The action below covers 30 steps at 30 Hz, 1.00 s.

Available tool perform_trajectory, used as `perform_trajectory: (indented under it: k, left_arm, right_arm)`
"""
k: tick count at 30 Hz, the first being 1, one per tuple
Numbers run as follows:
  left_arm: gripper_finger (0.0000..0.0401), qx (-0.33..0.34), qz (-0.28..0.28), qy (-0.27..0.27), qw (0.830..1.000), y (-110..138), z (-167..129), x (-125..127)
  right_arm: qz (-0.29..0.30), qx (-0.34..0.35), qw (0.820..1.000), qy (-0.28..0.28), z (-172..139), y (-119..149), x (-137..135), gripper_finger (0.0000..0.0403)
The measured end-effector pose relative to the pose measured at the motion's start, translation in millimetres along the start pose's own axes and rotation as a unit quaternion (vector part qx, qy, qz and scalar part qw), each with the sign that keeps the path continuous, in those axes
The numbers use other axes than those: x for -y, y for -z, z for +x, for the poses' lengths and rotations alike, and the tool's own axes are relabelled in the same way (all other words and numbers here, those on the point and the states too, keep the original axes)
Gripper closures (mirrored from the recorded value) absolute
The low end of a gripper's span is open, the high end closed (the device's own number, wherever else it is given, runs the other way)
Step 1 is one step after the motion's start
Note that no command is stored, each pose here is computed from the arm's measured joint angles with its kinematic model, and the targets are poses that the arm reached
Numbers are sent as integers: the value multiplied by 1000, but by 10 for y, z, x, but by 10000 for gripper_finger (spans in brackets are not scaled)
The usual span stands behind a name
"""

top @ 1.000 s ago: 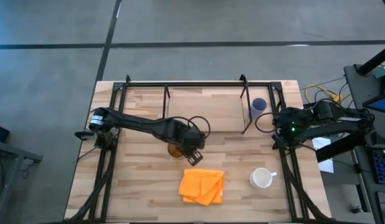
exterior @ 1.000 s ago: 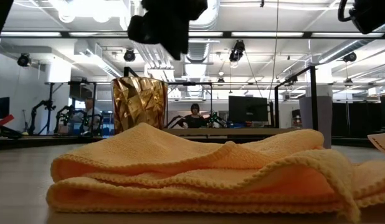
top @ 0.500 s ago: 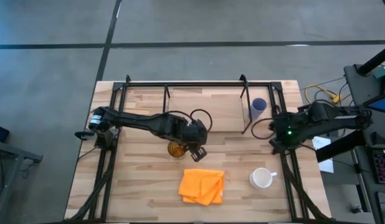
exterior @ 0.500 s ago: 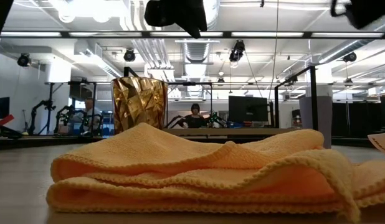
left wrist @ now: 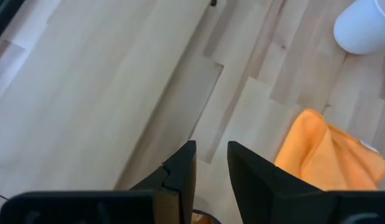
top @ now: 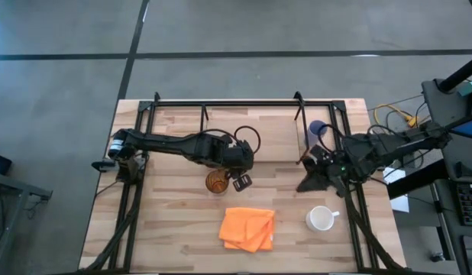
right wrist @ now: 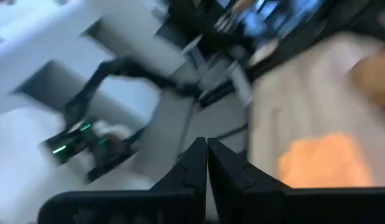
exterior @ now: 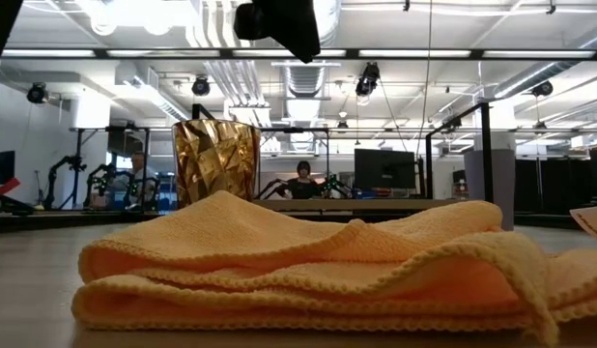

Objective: Stack small to large cups/mugs on shelf
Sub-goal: Put the white mug on the shelf

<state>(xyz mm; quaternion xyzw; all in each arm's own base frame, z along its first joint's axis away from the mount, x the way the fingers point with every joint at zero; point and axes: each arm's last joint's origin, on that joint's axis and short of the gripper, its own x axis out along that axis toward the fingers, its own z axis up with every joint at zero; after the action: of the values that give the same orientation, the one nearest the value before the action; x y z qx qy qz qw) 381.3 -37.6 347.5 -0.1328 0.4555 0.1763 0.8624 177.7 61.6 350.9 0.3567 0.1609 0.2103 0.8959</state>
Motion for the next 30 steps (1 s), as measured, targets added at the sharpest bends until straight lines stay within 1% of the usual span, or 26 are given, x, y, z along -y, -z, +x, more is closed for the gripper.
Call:
perform_trajectory:
  k: [3,5,8,11,14,15,16,18,19,21,22,23,25,27,30]
  left_arm:
    - [324,2,-2,-3,1000,-23,-13,-51]
    - [324,5,8,-4,1000,-37,-32,-80]
    - [324,8,15,-8,1000,-61,-48,-132]
    - [324,9,18,-12,1000,-82,-39,-175]
    - [324,8,15,-16,1000,-99,-29,-217]
    - [324,8,14,-17,1000,-103,-27,-226]
    - [324,8,13,-18,1000,-106,-26,-235]
    - [324,5,13,-20,1000,-100,-25,-241]
    - [324,2,14,-21,1000,-96,-25,-243]
    - [324,-3,15,-24,1000,-85,-24,-249]
    - [324,-7,16,-25,1000,-78,-22,-252]
    - [324,-8,17,-26,999,-75,-23,-254]
    - [324,-13,18,-28,999,-66,-23,-258]
    - [324,-18,18,-31,999,-55,-24,-264]
    - [324,-21,16,-32,999,-51,-24,-266]
  right_arm:
    - [-62,35,997,36,-25,-23,10,394]
    - [-124,61,989,55,-63,-52,-1,394]
    - [-225,113,965,66,-142,-136,-53,394]
    - [-303,154,939,63,-251,-298,-199,394]
    - [-357,161,918,69,-373,-502,-425,394]
    - [-367,152,915,74,-402,-570,-500,394]
    - [-370,130,916,84,-425,-615,-551,394]
    - [-356,65,926,110,-436,-674,-616,394]
    - [-336,27,933,127,-428,-691,-632,394]
    - [-278,-62,943,174,-371,-665,-601,394]
    - [-244,-109,943,199,-333,-633,-574,394]
    - [-211,-153,939,223,-290,-588,-544,394]
    - [-152,-233,922,269,-189,-472,-484,394]
    - [-111,-275,908,295,-85,-368,-462,394]
    - [-53,-309,892,326,35,-201,-451,394]
